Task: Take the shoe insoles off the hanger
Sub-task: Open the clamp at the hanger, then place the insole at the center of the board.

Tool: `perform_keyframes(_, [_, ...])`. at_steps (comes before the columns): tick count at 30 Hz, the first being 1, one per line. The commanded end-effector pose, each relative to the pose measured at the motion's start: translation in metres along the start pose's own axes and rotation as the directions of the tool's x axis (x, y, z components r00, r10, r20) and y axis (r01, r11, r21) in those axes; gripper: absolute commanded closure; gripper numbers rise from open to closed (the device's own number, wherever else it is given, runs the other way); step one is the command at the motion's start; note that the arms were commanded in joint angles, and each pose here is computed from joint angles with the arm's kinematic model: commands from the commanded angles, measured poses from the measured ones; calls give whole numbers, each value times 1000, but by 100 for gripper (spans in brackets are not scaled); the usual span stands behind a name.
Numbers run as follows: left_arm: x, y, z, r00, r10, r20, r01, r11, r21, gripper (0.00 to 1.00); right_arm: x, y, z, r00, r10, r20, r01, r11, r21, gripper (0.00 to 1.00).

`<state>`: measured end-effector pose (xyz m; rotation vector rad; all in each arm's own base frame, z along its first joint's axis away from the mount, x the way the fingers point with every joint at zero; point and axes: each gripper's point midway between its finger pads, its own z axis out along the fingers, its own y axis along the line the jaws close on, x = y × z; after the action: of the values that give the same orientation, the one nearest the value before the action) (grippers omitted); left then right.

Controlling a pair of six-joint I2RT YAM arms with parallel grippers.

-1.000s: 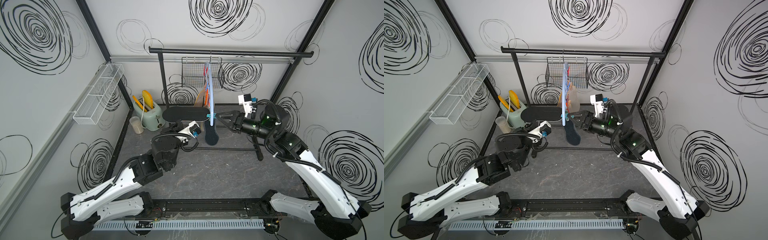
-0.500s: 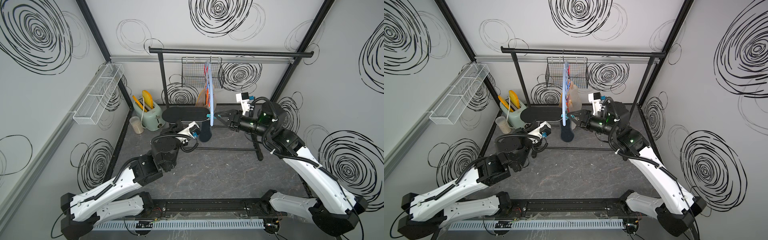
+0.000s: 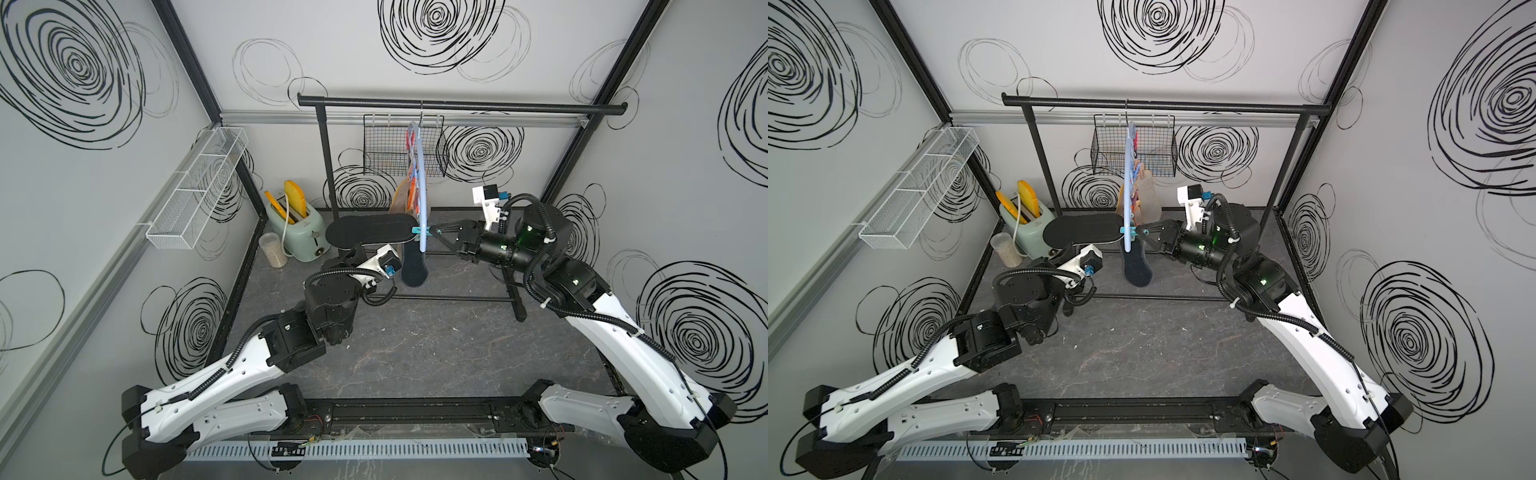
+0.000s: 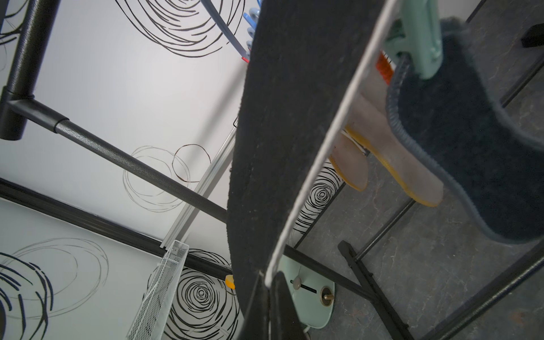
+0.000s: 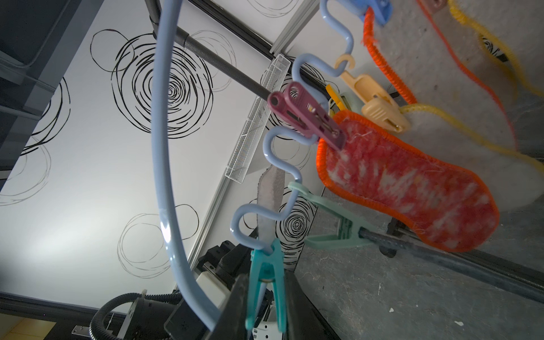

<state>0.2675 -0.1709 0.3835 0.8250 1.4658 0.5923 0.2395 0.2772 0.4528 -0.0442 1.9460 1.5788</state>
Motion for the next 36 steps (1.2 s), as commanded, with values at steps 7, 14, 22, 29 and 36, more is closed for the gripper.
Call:
perform_keyframes(7, [55, -44, -8, 972, -172, -160, 187, 978, 87, 100, -6, 17, -4, 1000, -9, 20, 10, 999, -44, 80])
perform_keyframes(14, [64, -66, -7, 961, -197, -194, 225, 966, 131, 100, -6, 15, -4, 1000, -7, 20, 8, 999, -44, 80])
perform_keyframes(22, [64, -103, -10, 910, -324, -260, 385, 892, 236, 100, -6, 17, -3, 1000, -24, 16, 25, 998, -54, 43])
perform_keyframes(29, [71, -126, -13, 792, -507, -341, 593, 772, 230, 100, -13, 20, -13, 995, -78, 59, 80, 996, -38, 28])
perform_keyframes(36, [114, -189, -15, 661, -545, -516, 711, 674, 199, 100, -42, 2, -53, 956, -182, 229, 164, 982, 97, 23])
